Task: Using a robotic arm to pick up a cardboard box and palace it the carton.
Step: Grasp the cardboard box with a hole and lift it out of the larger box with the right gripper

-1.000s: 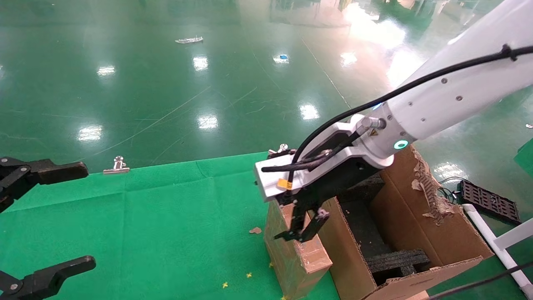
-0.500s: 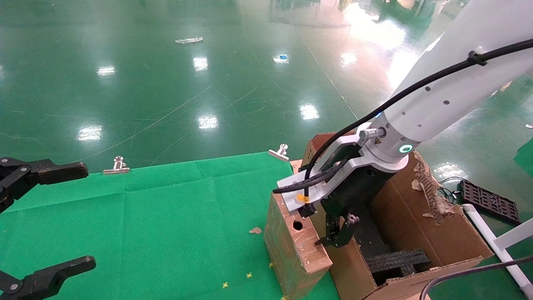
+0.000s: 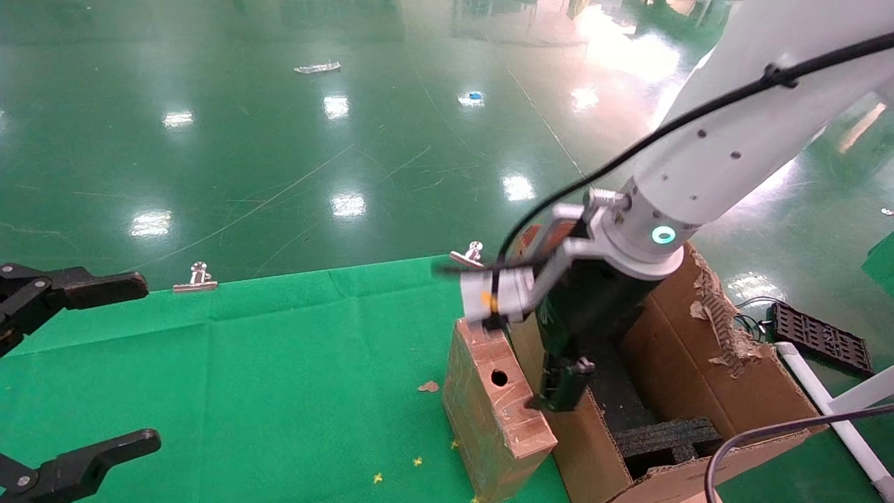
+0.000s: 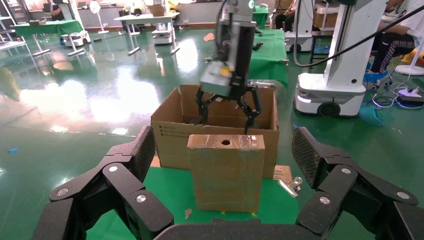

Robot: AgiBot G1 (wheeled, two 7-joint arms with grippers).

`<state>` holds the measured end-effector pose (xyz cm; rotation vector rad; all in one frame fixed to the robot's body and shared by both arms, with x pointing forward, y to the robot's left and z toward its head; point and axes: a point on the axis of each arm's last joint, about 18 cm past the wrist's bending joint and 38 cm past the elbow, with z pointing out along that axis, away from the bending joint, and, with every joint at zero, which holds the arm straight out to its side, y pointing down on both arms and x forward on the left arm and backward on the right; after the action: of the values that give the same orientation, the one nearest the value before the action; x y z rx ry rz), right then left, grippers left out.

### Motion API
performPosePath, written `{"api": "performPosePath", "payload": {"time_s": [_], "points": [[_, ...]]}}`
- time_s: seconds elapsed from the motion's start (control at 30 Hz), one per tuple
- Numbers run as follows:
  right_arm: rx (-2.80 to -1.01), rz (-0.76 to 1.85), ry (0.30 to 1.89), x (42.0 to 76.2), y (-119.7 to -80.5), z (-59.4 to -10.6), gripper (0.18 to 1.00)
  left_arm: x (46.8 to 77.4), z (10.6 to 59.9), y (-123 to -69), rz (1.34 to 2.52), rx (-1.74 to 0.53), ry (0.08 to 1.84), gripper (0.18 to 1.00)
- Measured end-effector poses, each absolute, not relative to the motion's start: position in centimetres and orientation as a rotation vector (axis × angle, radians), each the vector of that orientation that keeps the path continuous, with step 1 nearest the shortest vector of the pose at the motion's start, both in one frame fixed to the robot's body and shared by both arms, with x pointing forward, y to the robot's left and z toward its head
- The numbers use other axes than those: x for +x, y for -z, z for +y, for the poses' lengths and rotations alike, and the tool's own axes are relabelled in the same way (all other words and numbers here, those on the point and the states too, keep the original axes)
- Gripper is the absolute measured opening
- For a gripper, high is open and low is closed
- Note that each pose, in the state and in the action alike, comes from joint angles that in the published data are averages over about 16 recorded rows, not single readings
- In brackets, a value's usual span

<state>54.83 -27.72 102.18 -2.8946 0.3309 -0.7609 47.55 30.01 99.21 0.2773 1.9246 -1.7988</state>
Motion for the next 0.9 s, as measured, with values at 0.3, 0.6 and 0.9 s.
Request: {"api": "performPosePath", "payload": {"time_s": [0.3,0.6,0.9], "points": [[-2.646,1.006,0.543,55.9,-101.7,-28.0,1.0,47.5,30.0,-99.2,1.925,0.277,1.799,1.001],[-2.502,1.18,0.404,56.9,-101.4,-28.2,1.0,47.5,30.0,-99.2,1.925,0.277,1.799,1.001],[-2.488,1.194,0.399,57.3,-101.5,-28.2,1.0,47.5,30.0,-99.2,1.925,0.277,1.799,1.001]]}}
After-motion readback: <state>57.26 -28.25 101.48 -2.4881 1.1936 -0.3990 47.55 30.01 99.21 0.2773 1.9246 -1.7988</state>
